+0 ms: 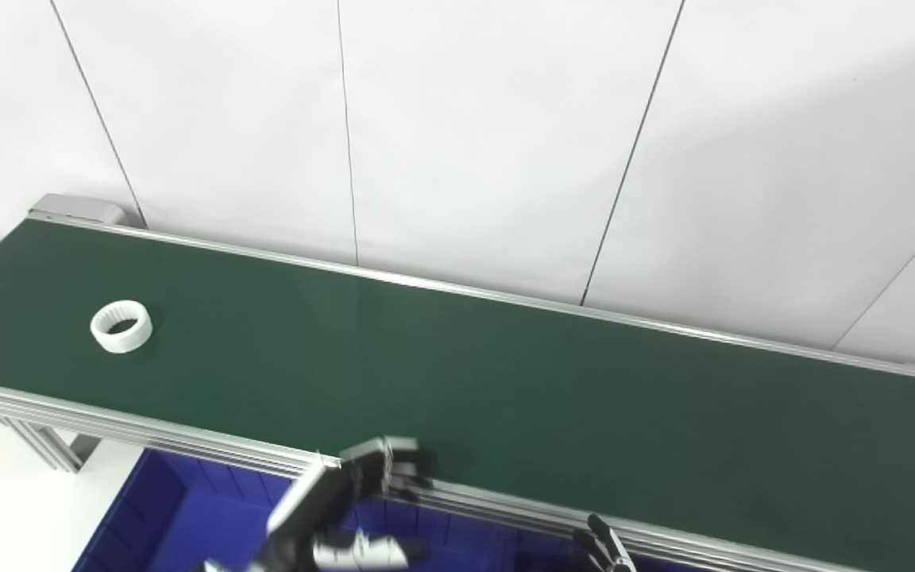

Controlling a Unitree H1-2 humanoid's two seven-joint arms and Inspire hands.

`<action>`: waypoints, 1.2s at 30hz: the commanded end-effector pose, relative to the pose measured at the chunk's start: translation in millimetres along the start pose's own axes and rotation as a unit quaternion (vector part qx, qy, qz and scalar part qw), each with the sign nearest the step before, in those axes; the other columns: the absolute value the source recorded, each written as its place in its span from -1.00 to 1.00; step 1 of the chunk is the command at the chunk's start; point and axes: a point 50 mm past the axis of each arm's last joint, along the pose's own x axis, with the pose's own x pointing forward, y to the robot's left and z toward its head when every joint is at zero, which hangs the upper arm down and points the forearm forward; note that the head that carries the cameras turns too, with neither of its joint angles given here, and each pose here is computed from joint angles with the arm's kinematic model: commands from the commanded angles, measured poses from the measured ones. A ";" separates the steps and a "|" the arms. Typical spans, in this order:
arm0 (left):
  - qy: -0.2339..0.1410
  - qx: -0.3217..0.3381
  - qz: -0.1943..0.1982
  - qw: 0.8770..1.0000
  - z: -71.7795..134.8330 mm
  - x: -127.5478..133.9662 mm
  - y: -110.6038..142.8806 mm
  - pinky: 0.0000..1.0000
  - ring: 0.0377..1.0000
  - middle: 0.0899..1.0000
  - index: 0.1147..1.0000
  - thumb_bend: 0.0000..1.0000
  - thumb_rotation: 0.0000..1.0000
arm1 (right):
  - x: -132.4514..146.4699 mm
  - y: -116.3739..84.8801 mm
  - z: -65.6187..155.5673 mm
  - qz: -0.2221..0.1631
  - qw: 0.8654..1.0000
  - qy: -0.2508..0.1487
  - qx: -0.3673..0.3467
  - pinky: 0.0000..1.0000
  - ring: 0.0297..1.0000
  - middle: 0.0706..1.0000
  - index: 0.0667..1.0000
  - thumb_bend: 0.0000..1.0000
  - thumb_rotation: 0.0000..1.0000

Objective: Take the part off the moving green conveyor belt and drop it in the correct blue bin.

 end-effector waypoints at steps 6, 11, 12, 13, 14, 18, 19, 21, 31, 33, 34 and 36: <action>-0.084 0.062 0.020 0.994 54.3 46.6 30.2 0.11 0.25 0.32 0.31 0.68 -0.85 | 7.5 2.1 7.3 -0.006 0.999 -0.037 0.003 0.47 0.66 0.73 0.87 -0.44 0.59; -0.109 0.113 0.031 0.987 72.5 68.7 44.8 0.15 0.30 0.39 0.37 0.57 -0.84 | 7.9 1.8 6.8 -0.007 0.999 -0.036 0.009 0.48 0.66 0.74 0.88 -0.48 0.57; -0.109 0.128 0.037 0.985 76.3 73.4 48.2 0.17 0.32 0.40 0.38 0.54 -0.87 | 8.0 1.3 6.6 -0.006 0.999 -0.036 0.009 0.48 0.67 0.74 0.88 -0.49 0.58; -0.108 0.150 0.044 0.982 80.3 78.7 53.4 0.18 0.32 0.41 0.38 0.53 -0.88 | 8.2 0.7 6.2 -0.006 0.999 -0.036 0.008 0.49 0.67 0.74 0.89 -0.49 0.58; -0.107 0.177 0.049 0.977 84.0 83.8 58.9 0.18 0.33 0.42 0.40 0.51 -0.89 | 8.4 0.3 6.0 -0.006 0.999 -0.036 0.007 0.49 0.67 0.75 0.89 -0.48 0.61; -0.087 0.279 0.039 0.956 94.6 101.4 79.3 0.26 0.39 0.48 0.46 0.49 -0.85 | 9.7 0.1 5.2 -0.005 0.999 -0.036 0.008 0.50 0.68 0.75 0.90 -0.51 0.63; -0.073 0.306 0.032 0.949 97.1 106.8 84.7 0.28 0.42 0.51 0.48 0.51 -0.84 | 10.2 0.1 4.9 -0.005 0.999 -0.036 0.006 0.50 0.67 0.75 0.90 -0.51 0.63; -0.055 0.342 0.021 0.938 100.5 114.8 91.7 0.35 0.51 0.58 0.50 0.57 -0.80 | 10.8 0.1 4.4 -0.005 0.999 -0.036 0.005 0.50 0.67 0.76 0.90 -0.51 0.68; 0.052 0.488 -0.058 0.869 100.4 161.3 114.2 0.52 0.66 0.64 0.54 0.73 -0.85 | 13.6 1.6 5.0 -0.005 0.999 -0.037 0.012 0.51 0.68 0.76 0.91 -0.57 0.68; 0.065 0.493 -0.068 0.865 96.3 166.7 118.0 0.52 0.67 0.63 0.52 0.76 -0.90 | 14.4 2.0 5.0 -0.006 0.999 -0.038 0.013 0.52 0.68 0.76 0.91 -0.57 0.69; 0.070 0.495 -0.072 0.863 93.4 168.6 120.2 0.52 0.67 0.64 0.52 0.79 -0.91 | 14.5 2.3 5.0 -0.006 0.999 -0.038 0.014 0.52 0.68 0.76 0.91 -0.56 0.69; 0.078 0.497 -0.076 0.861 88.2 170.5 123.9 0.52 0.68 0.64 0.52 0.81 -0.97 | 14.5 2.8 4.9 -0.007 0.999 -0.037 0.015 0.52 0.68 0.76 0.91 -0.56 0.69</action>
